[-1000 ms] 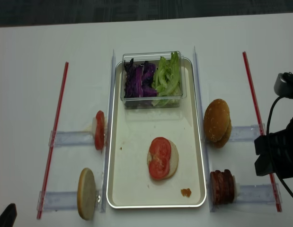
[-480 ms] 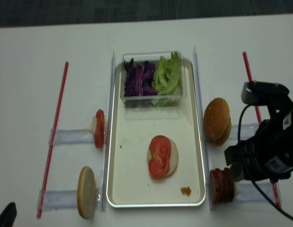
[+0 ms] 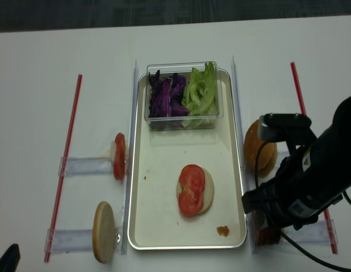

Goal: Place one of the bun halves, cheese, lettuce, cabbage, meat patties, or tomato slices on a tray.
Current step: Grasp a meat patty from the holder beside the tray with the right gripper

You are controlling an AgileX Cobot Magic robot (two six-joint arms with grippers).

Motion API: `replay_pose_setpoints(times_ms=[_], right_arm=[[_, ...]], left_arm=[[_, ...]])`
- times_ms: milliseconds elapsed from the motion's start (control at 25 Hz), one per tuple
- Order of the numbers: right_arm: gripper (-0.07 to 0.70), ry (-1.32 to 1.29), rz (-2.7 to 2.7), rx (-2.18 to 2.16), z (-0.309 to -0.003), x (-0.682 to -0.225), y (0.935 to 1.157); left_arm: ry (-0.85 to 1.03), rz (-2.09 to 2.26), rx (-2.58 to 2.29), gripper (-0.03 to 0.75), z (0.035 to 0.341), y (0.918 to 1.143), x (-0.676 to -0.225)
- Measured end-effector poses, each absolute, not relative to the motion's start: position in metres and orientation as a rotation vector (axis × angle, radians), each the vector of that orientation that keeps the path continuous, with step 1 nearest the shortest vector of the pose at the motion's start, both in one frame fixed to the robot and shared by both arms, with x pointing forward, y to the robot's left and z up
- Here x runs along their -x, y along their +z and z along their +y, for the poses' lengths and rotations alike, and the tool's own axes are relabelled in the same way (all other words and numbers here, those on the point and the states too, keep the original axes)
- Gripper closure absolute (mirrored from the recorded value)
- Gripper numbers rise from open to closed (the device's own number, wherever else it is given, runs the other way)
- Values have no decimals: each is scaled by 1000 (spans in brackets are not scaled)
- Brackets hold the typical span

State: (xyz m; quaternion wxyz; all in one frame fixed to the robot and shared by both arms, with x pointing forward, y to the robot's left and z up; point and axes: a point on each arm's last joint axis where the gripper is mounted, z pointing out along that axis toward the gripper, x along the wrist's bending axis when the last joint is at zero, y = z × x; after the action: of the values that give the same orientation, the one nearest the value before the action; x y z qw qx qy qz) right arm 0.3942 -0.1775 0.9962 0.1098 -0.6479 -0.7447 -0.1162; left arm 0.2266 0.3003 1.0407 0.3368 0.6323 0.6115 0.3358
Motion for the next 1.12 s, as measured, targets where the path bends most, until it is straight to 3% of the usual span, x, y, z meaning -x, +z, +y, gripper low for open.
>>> replay_pose_setpoints(times_ms=[600, 1120], right_arm=[[282, -225, -2196, 1918, -154, -400, 966], [283, -290, -2226, 1967, -151, -412, 974]], left_arm=[[875, 1594, -1648, 306, 300, 1041, -227], [875, 1594, -1648, 306, 300, 1041, -227]])
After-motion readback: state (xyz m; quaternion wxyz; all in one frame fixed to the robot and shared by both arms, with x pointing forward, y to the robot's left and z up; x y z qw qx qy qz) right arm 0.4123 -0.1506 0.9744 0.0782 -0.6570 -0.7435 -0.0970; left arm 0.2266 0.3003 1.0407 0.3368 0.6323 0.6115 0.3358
